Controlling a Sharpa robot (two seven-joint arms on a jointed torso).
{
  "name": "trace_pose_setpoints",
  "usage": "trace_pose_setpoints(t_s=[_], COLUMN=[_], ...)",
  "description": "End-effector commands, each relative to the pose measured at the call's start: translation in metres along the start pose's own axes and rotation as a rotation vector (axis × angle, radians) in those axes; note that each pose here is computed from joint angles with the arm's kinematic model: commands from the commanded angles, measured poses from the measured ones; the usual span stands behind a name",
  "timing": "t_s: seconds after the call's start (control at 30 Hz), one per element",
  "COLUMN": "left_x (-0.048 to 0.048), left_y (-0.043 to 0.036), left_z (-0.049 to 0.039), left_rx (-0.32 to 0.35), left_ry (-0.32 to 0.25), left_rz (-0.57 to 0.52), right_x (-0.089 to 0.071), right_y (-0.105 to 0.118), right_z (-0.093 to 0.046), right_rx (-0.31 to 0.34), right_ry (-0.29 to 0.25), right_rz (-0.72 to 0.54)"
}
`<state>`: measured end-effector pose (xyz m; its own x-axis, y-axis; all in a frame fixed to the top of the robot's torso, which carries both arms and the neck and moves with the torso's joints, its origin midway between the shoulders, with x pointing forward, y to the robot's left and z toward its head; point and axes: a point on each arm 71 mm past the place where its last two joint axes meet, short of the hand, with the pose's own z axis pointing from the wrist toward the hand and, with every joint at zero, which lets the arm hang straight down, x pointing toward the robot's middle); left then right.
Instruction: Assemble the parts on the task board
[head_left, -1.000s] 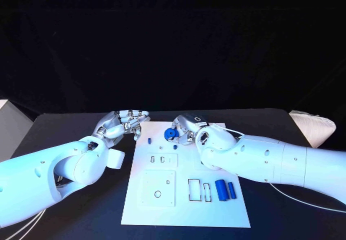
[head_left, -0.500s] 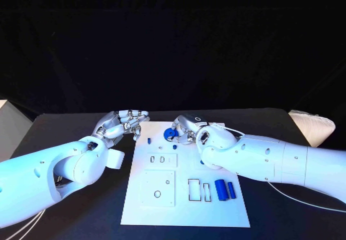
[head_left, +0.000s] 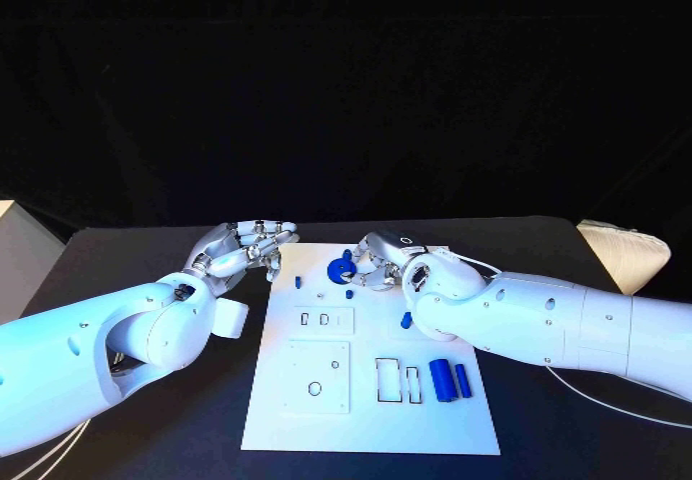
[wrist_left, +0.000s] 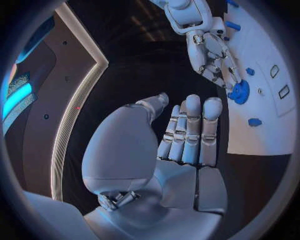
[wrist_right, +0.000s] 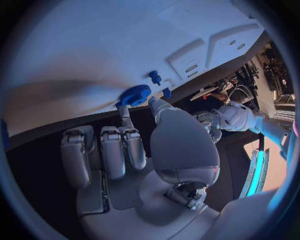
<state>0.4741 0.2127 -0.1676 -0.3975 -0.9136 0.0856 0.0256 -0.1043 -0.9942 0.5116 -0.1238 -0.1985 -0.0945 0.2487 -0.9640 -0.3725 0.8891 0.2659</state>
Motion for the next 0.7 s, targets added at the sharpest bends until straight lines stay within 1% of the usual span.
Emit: trace_pose_setpoints(t_s=[0.03,0.23,0.4,0.47,0.5,0.53,0.7], left_x=[0.0014,0.0003,-0.0005,-0.0007,-0.0008,-0.0007,-0.0001], left_y=[-0.0013,-0.0012,-0.001,-0.0009,-0.0008,-0.0007,-0.0003], left_z=[0.0005,0.0005,0.0008,0.0009,0.0011,0.0013,0.0023], left_rx=[0.008,0.008,0.008,0.008,0.008,0.008,0.009], left_ry=[0.014,0.011,0.008,0.008,0.008,0.008,0.011], left_rz=[-0.005,-0.004,-0.003,-0.002,-0.002,-0.002,-0.004], right_x=[-0.007,-0.025,-0.044,-0.052,-0.059,-0.061,-0.077], right_y=[0.0,-0.009,-0.023,-0.031,-0.039,-0.043,-0.077], right_z=[-0.004,-0.016,-0.029,-0.033,-0.037,-0.038,-0.05], right_rx=[-0.015,-0.038,-0.053,-0.052,-0.045,-0.042,-0.029], right_ry=[-0.056,-0.163,-0.218,-0.218,-0.212,-0.207,-0.162], right_rz=[0.032,0.094,0.164,0.197,0.229,0.242,0.323])
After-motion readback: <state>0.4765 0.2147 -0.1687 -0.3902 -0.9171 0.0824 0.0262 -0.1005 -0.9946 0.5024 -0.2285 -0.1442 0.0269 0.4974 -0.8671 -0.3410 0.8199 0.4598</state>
